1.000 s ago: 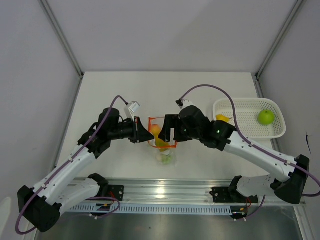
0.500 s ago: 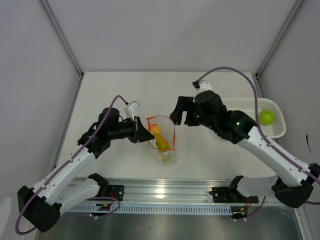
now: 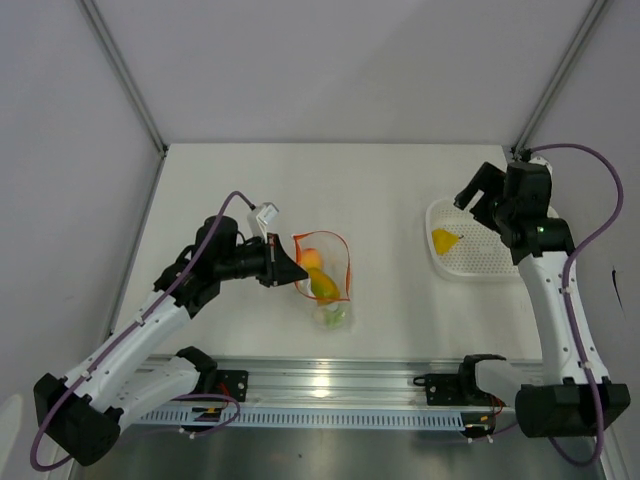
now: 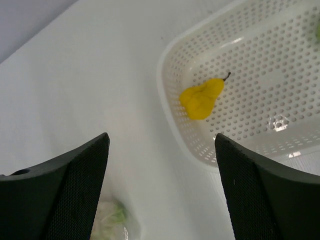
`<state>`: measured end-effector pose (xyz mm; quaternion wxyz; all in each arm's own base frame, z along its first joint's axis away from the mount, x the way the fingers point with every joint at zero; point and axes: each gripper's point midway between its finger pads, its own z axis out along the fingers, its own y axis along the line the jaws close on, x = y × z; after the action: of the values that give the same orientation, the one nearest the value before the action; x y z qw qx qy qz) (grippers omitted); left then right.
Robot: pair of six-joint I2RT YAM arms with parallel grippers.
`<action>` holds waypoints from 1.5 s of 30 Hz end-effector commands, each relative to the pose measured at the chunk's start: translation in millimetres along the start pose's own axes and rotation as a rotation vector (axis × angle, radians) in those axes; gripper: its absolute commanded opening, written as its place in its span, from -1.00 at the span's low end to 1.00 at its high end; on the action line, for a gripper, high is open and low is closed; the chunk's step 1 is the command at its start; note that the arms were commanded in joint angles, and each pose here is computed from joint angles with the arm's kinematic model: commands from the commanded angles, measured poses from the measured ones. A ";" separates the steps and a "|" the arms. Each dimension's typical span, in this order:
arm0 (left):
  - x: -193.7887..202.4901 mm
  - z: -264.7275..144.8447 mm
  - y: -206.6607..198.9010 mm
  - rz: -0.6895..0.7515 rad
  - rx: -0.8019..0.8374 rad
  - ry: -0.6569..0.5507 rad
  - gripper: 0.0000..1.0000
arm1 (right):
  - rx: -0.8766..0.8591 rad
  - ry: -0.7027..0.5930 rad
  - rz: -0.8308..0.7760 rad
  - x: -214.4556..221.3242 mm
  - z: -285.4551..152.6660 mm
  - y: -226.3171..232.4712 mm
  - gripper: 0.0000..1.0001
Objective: Place the food in the zip-top bag and seal the zipper
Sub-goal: Pick up the fake fruit from the bin.
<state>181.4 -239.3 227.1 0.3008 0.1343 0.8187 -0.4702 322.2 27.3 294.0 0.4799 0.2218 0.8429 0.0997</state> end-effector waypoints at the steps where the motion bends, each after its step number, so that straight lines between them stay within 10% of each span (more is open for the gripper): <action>1: -16.9 -7.1 -17.6 0.048 0.050 -0.046 -0.99 | -0.018 0.103 0.055 22.4 38.4 -25.4 0.75; 28: -12.1 0.2 -9.6 0.032 0.045 -0.019 -0.99 | 0.034 0.408 0.226 146.0 188.6 -74.7 0.71; 34: -13.5 -1.5 -10.3 0.033 0.041 -0.023 -0.99 | 0.049 0.413 0.229 154.0 193.4 -79.8 0.50; 38: -13.4 -1.4 -10.5 0.031 0.042 -0.021 -0.99 | 0.046 0.400 0.223 149.8 191.2 -79.8 -0.09; 45: -11.8 -3.9 -11.2 0.027 0.041 -0.026 -0.99 | 0.083 0.284 0.150 104.5 153.3 -78.3 -0.17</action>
<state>182.1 -240.3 222.9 0.2900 0.1334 0.8221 -0.4714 383.3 14.0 58.7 0.2782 0.3001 0.8994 0.1536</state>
